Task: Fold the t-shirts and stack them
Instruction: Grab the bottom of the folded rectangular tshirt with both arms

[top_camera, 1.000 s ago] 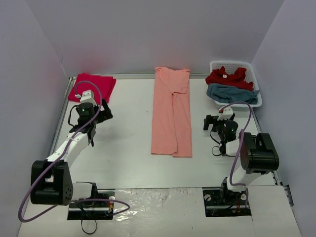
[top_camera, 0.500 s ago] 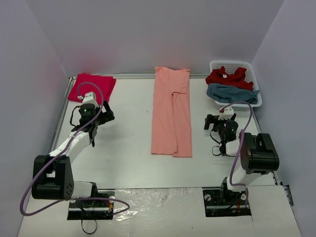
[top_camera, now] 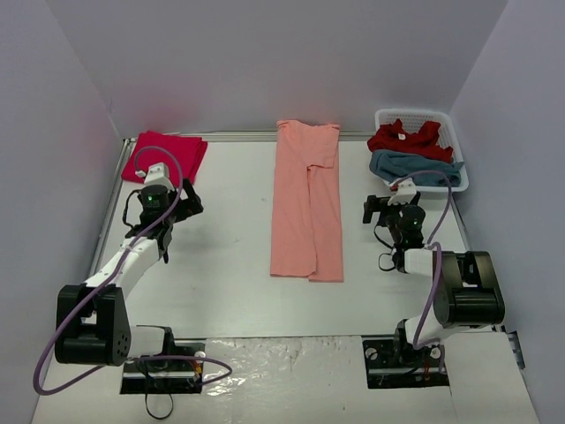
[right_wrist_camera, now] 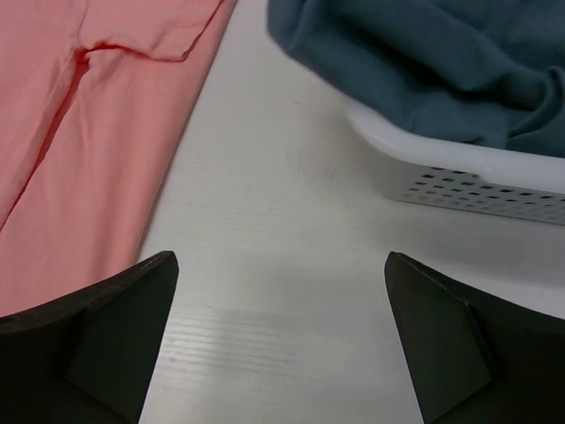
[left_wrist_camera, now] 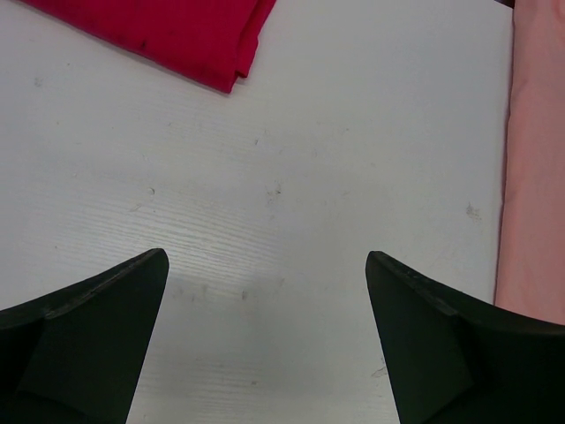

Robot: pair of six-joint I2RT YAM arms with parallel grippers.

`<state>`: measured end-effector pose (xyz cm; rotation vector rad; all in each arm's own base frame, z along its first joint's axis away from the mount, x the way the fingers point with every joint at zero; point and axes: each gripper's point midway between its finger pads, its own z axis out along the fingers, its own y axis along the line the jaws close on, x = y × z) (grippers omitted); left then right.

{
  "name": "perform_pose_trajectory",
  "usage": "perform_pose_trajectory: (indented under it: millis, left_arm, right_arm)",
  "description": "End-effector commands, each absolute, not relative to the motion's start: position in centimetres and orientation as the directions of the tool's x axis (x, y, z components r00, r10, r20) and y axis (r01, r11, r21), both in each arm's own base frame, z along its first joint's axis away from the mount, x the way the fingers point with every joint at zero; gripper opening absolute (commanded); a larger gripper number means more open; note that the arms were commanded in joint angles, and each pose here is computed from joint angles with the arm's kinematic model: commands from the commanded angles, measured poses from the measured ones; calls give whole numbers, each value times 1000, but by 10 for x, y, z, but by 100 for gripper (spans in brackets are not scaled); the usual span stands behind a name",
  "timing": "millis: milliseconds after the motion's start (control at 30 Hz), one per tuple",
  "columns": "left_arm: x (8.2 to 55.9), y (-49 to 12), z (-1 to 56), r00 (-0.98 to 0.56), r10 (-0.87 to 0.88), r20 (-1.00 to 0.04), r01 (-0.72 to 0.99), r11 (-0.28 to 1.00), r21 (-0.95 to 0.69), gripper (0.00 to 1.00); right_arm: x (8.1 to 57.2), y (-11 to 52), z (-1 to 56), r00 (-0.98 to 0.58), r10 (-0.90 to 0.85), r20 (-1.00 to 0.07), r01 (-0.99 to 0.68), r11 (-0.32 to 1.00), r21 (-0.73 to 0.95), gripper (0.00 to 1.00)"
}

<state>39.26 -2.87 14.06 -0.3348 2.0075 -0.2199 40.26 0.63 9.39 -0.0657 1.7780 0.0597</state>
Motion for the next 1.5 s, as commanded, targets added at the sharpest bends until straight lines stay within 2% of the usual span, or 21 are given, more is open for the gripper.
perform_pose_trajectory:
  millis: [0,133,333,433,667,800,867,1067,1267,1467]
  left_arm:
    - [398,-30,160,-367,-329,-870,-121,944,-306,94]
    - [396,-28,161,-365,-332,-870,-134,943,-304,94]
    - [398,-32,169,-343,-363,-866,-133,932,-338,94]
    - [394,-27,174,-322,-386,-865,-171,922,-348,94]
    - [380,-27,180,-273,-420,-865,-194,905,-378,94]
    - [383,-51,184,-344,-396,-851,-119,918,-379,94]
    - [385,-71,187,-361,-377,-853,-36,920,-391,94]
    - [372,-99,187,-392,-431,-813,53,871,-488,94]
    - [356,-128,198,-410,-484,-773,167,794,-585,94]
    - [339,-143,199,-436,-488,-756,219,757,-615,94]
  right_arm:
    - [404,33,105,-210,-51,-976,-143,989,-21,100]
    - [396,75,107,-258,-123,-958,-243,968,-59,100]
    - [385,102,137,-286,-190,-939,-203,970,-134,100]
    - [380,112,155,-292,-120,-949,-181,981,-69,100]
    - [369,149,180,-300,35,-953,-266,956,119,100]
    - [361,170,197,-331,153,-931,-291,922,255,100]
    - [354,181,204,-353,153,-923,-349,894,282,100]
    - [332,208,223,-306,332,-892,-507,737,448,100]
    - [319,220,221,-411,468,-782,-538,568,623,100]
    - [308,225,200,-522,349,-778,-521,592,615,100]
